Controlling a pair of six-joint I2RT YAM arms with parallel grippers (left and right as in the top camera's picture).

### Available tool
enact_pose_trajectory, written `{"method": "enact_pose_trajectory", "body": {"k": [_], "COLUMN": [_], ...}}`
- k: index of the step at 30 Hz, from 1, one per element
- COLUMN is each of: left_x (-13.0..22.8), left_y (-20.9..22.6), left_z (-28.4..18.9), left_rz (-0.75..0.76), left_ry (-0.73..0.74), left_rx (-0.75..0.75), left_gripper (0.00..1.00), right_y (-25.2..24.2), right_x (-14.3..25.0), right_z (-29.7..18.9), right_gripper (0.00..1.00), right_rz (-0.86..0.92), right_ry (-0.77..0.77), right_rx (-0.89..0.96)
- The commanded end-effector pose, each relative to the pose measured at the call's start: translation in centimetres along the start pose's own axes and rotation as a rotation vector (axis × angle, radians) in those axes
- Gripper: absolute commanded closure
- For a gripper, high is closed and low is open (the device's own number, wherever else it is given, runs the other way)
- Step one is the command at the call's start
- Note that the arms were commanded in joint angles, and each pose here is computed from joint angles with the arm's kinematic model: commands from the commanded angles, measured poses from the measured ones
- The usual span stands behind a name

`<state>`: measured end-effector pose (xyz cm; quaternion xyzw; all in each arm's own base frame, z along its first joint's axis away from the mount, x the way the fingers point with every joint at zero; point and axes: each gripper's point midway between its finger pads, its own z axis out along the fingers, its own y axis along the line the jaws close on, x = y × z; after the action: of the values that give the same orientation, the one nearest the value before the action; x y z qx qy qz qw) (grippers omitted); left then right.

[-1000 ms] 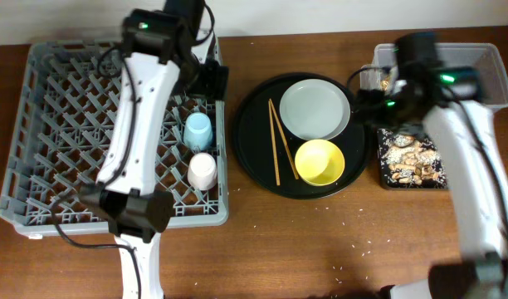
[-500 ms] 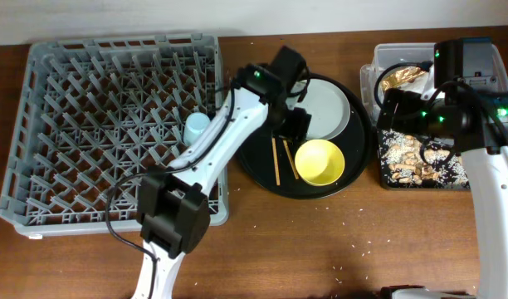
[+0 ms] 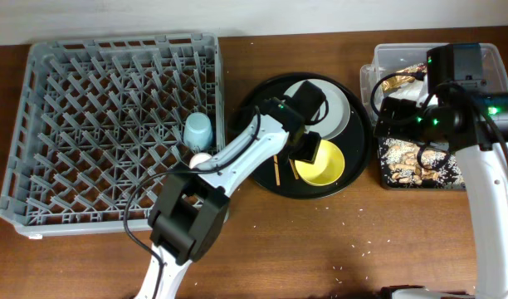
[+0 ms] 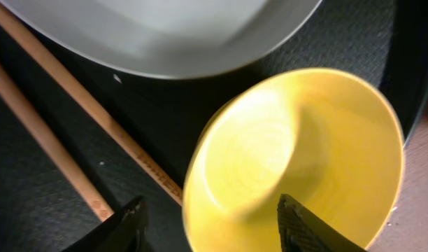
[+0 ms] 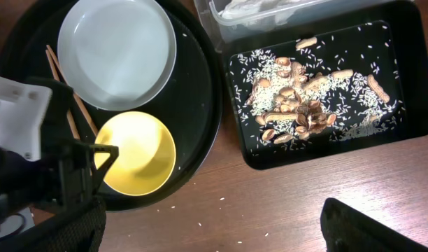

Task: Sort waste into correct bins and load items into the dishwasher rack
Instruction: 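Grasp the yellow bowl with the left gripper, then place the yellow bowl upright at the rack's back edge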

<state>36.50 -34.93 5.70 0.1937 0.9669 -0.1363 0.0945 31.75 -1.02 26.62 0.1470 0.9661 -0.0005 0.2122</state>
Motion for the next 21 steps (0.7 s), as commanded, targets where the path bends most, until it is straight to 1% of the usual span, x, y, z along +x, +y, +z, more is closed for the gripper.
{"method": "enact_pose_trajectory", "body": {"k": [1, 3, 5, 6, 7, 8, 10, 13, 16, 18, 19, 20, 21], "left_x": [1.6, 1.5, 1.5, 1.4, 1.2, 1.2, 1.2, 0.2, -2.6, -4.7, -5.9, -6.5, -7.4], "left_y": [1.0, 0.9, 0.9, 0.9, 0.8, 0.8, 0.8, 1.5, 3.3, 6.3, 8.8, 10.7, 13.5], "left_z": [2.7, 2.7, 2.7, 2.7, 2.7, 2.7, 2.7, 1.2, -4.5, -9.9, -13.8, -16.5, -20.7], "left_rz": [-0.018, -0.017, -0.017, -0.017, -0.016, -0.015, -0.015, -0.035, -0.078, -0.099, -0.126, -0.145, -0.174], "left_ry": [0.069, 0.065, 0.065, 0.06, 0.054, 0.052, 0.051, 0.039, -0.012, -0.096, -0.166, -0.22, -0.311], "left_rx": [-0.032, -0.031, -0.031, -0.029, -0.027, -0.026, -0.026, -0.029, -0.045, -0.141, -0.248, -0.342, -0.505], "left_gripper": [0.46, 0.53, 0.64, 0.72, 0.83, 0.9, 0.99, 0.99, 0.99, 0.99, 0.99, 0.99, 0.99], "right_y": [-0.6, -0.6, -0.5, -0.5, -0.5, -0.5, -0.5, -0.5, -0.5, -0.5, -0.5, -0.5, -0.5], "right_x": [0.1, 0.1, 0.0, 0.0, 0.0, 0.0, 0.0, 0.0, 0.0, 0.0, 0.0, 0.0, 0.0], "right_z": [0.4, 0.4, 0.4, 0.4, 0.4, 0.4, 0.4, 0.4, 0.4, 0.4, 0.4, 0.4, 0.4], "right_gripper": [0.01, 0.02, 0.01, 0.02, 0.01, 0.01, 0.02, 0.02, 0.01, 0.01, 0.02, 0.02, 0.01], "right_rz": [0.004, 0.004, 0.004, 0.004, 0.004, 0.004, 0.004, 0.004, 0.004, 0.004, 0.004, 0.004, 0.004], "right_ry": [0.006, 0.004, 0.002, 0.002, 0.003, 0.003, 0.003, 0.003, 0.003, 0.003, 0.003, 0.003, 0.003], "right_rx": [0.027, 0.027, 0.026, 0.026, 0.027, 0.027, 0.026, 0.026, 0.026, 0.026, 0.026, 0.026, 0.026]}}
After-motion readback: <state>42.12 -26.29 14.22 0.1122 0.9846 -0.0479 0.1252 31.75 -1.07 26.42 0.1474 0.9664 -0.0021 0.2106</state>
